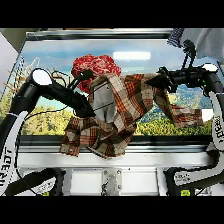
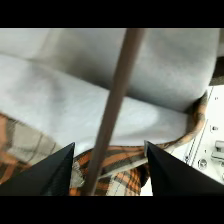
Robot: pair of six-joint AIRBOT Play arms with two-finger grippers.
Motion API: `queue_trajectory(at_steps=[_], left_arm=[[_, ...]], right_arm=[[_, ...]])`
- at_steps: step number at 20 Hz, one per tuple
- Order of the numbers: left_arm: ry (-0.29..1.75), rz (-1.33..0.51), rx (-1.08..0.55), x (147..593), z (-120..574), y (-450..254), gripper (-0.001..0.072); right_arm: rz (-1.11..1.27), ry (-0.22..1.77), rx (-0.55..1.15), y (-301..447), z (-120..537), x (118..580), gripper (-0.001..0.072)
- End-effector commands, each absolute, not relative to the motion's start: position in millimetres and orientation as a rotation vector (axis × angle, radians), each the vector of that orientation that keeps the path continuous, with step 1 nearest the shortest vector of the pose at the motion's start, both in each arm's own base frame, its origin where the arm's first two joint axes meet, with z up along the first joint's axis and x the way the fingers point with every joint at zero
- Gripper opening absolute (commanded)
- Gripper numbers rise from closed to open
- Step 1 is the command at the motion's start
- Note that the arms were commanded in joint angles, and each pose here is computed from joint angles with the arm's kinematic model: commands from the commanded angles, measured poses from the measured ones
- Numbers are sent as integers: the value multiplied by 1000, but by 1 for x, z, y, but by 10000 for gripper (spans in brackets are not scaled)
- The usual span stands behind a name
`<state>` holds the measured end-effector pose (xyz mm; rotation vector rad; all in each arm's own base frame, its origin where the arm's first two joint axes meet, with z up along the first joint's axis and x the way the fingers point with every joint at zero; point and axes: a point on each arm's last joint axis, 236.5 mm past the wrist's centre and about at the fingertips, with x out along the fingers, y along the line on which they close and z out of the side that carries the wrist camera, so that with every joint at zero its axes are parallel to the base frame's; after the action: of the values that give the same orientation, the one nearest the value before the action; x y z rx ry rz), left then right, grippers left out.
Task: Fold the clothes and pants, and hang the long-sleeved shirts on hangers.
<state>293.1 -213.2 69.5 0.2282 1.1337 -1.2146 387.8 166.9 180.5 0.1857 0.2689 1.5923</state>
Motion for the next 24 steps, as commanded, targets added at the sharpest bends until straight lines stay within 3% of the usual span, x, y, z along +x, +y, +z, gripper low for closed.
queue_trajectory(at_steps=[1,2,12,17,20,24], left_arm=[[1114,-1178,212,296,80,-205,541],[1115,-1167,203,296,82,-204,693],[925,-836,41,343,139,-151,696],[945,-518,-282,380,138,-89,695],[1004,-549,-487,384,104,-95,696],[1018,-779,-669,373,69,-148,696]], right_arm=[[1554,296,192,167,176,396,27],[1550,305,199,167,176,396,27],[1548,331,192,167,171,395,27],[1594,339,208,167,180,382,27],[1592,333,200,168,189,378,27],[1591,332,196,168,192,376,27]])
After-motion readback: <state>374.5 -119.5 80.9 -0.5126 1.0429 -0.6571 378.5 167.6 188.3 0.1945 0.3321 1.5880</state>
